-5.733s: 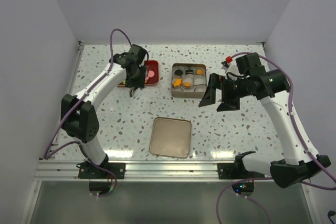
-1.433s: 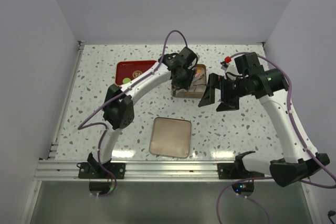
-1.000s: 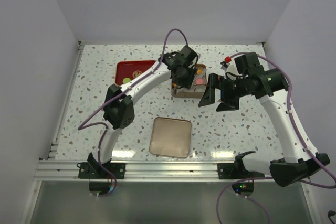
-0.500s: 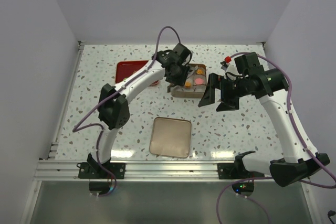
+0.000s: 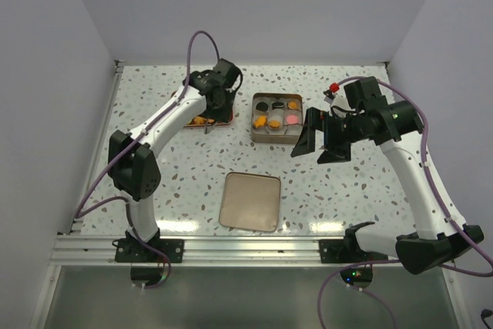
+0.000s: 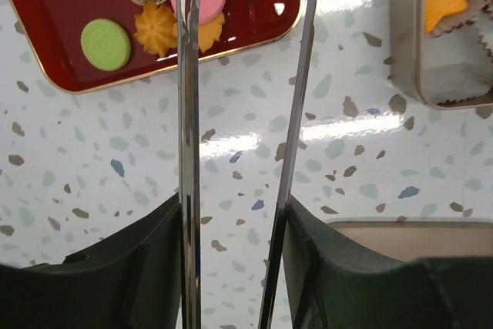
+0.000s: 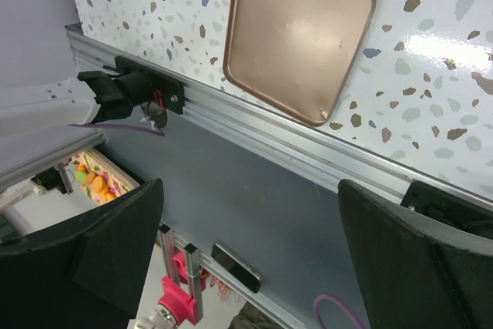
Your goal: Pack the cookies
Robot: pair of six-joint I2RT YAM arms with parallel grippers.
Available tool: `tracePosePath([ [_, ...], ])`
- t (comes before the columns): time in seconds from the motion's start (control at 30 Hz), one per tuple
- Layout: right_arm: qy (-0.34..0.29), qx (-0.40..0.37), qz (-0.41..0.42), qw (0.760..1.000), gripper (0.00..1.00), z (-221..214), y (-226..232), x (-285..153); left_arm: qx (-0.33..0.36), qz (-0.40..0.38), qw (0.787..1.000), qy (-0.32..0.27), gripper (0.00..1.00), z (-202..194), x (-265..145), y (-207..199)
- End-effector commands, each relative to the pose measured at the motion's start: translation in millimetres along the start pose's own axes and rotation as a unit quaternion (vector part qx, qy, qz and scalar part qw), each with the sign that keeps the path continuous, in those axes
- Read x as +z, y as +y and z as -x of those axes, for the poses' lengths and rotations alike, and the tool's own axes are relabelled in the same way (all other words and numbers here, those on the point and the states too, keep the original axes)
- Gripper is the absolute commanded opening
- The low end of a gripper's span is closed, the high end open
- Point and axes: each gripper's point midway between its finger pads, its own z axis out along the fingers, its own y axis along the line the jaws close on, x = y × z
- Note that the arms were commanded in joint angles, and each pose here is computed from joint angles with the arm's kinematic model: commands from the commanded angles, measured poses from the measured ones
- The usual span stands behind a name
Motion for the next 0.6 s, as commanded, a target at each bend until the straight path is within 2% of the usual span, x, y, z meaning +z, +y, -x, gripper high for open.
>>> tracePosePath([
  [0.0,-0.008,-0.014,0.007,1.0,0.99,0.2,3.8,-3.5,0.02,0.055,0.998,0.006,0.53,-11.9,-8.3,24.1],
  [0.23,-0.007,-0.015,0.004,1.0,0.99,-0.3,2.8,-2.6,0.026,0.075,0.996,0.036,0.54,-34.7,1.7,33.1],
  [0.57,-0.009,-0.016,0.005,1.0,0.99,-0.2,3.5,-3.1,0.018,0.071,0.996,0.056,0.59,-43.9,8.3,40.0],
])
